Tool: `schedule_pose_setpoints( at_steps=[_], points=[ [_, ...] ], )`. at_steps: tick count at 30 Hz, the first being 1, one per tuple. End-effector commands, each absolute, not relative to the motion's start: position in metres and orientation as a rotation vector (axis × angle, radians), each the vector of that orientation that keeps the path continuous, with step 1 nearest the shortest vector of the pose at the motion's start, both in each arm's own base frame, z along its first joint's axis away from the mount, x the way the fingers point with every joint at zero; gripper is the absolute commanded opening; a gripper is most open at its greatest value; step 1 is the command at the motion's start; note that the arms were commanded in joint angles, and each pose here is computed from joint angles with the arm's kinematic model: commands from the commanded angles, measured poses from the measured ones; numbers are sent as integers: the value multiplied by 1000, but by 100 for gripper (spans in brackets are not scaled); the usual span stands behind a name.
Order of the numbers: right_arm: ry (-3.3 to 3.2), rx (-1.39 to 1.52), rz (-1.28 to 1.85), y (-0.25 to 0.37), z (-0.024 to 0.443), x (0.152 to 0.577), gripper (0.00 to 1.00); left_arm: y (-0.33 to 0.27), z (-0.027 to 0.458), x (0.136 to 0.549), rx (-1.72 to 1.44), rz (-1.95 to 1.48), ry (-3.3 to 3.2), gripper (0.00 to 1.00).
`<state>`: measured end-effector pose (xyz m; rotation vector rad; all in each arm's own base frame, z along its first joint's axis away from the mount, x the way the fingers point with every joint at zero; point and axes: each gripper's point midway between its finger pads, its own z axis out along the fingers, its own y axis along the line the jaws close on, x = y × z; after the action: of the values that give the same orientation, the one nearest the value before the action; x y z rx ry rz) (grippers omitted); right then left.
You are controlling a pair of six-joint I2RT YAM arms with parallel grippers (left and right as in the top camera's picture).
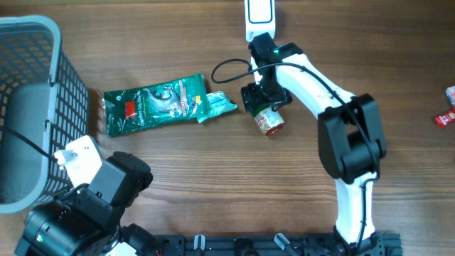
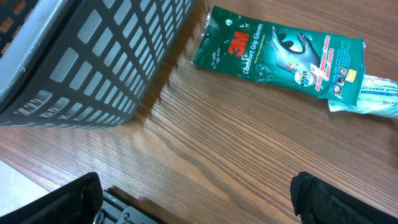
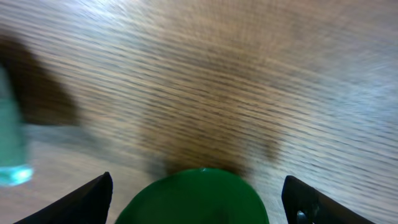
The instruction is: Scan the item barcode
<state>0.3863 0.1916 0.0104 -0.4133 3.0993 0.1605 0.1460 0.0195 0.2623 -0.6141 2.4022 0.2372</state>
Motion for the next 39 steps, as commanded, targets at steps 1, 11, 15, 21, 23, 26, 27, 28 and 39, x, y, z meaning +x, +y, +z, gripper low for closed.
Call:
schedule_pose_setpoints(
  at_steps=[1, 11, 15, 21, 23, 26, 27, 28, 39],
  points=[
    [3149, -419, 110, 186, -8, 379, 88, 23, 263, 146, -649, 248, 2380, 100],
    [3098, -409, 31, 180, -4, 393, 62, 23, 263, 146, -649, 248, 2380, 100],
    [3035, -367, 63, 189, 15, 413, 60, 23, 263, 146, -649, 248, 2380, 100],
    [2905, -350, 120, 203, 79, 442, 60, 23, 263, 146, -648, 248, 2380, 100],
    [2847, -339, 145, 203, 114, 444, 59, 23, 263, 146, -649, 248, 2380, 100],
    [2749, -290, 194, 201, 167, 439, 59, 23, 263, 146, -649, 248, 2380, 100],
    [2699, -269, 217, 200, 192, 435, 59, 23, 263, 146, -648, 248, 2380, 100],
    [2660, -253, 236, 198, 211, 432, 59, 23, 263, 146, -648, 248, 2380, 100],
    [2384, 19, 154, 144, 328, 395, 57, 23, 263, 146, -649, 248, 2380, 100]
  ],
)
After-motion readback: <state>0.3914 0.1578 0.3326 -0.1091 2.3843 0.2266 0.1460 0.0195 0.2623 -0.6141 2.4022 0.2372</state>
